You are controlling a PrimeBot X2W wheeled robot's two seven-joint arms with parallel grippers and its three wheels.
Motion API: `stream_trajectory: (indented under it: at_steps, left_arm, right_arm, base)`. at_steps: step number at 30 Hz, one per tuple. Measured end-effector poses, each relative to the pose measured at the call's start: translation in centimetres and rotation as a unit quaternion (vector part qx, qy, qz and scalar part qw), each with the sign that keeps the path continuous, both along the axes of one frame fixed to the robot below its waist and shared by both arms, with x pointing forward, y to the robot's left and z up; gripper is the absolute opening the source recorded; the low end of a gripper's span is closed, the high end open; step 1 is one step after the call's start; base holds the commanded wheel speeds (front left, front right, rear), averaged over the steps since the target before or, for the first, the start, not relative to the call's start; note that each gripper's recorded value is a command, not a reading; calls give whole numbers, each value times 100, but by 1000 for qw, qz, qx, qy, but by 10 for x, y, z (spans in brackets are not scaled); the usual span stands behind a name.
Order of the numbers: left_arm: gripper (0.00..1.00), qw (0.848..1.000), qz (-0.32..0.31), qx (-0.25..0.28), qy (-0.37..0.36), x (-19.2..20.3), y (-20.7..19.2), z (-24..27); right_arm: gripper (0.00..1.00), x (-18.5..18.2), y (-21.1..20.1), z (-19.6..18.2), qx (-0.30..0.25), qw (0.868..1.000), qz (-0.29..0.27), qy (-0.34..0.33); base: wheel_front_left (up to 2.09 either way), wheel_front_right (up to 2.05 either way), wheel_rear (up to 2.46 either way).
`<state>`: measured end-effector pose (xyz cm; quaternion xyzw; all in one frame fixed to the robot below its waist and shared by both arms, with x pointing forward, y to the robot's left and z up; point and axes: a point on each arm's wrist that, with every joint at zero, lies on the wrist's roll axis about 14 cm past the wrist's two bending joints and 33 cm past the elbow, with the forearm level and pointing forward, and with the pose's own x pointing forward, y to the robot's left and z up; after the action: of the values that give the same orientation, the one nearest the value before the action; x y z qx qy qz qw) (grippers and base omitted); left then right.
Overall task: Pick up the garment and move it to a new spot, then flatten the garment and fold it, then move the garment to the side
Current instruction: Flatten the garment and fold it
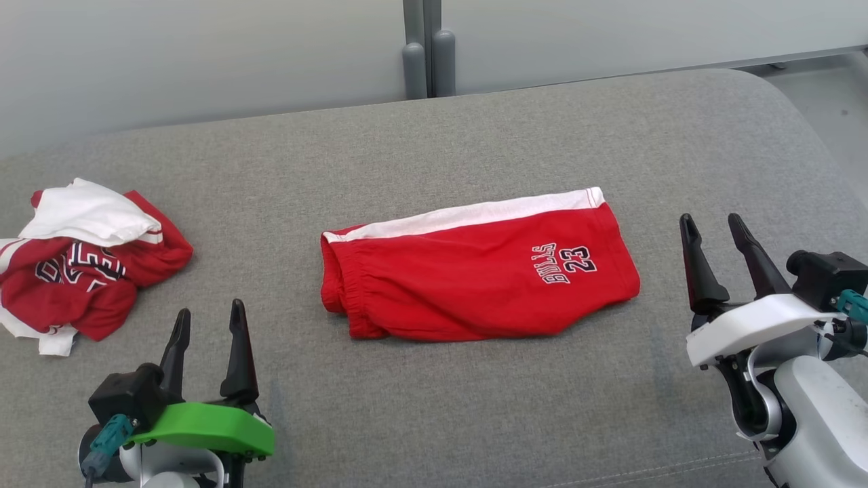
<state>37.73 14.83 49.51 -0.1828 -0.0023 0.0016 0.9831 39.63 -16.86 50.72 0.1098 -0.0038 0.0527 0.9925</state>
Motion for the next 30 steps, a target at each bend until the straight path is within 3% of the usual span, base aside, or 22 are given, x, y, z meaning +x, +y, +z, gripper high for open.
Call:
stream_trajectory:
  at_steps: [13, 21, 30]
  left_arm:
    - [100, 1000, 10, 3, -4, -5, 4, 2]
    - [100, 1000, 17, 3, -3, -7, 6, 1]
    - [100, 999, 40, 3, 11, -12, 20, -7]
  right_arm:
    - [100, -6, 5, -9, -2, 1000, 4, 11]
    - [100, -3, -3, -45, -10, 997, -1, 71]
    - [100, 34, 11, -67, 18, 991, 20, 133]
  base:
    - [0, 0, 0]
    - [0, 0, 0]
    - [0, 0, 0]
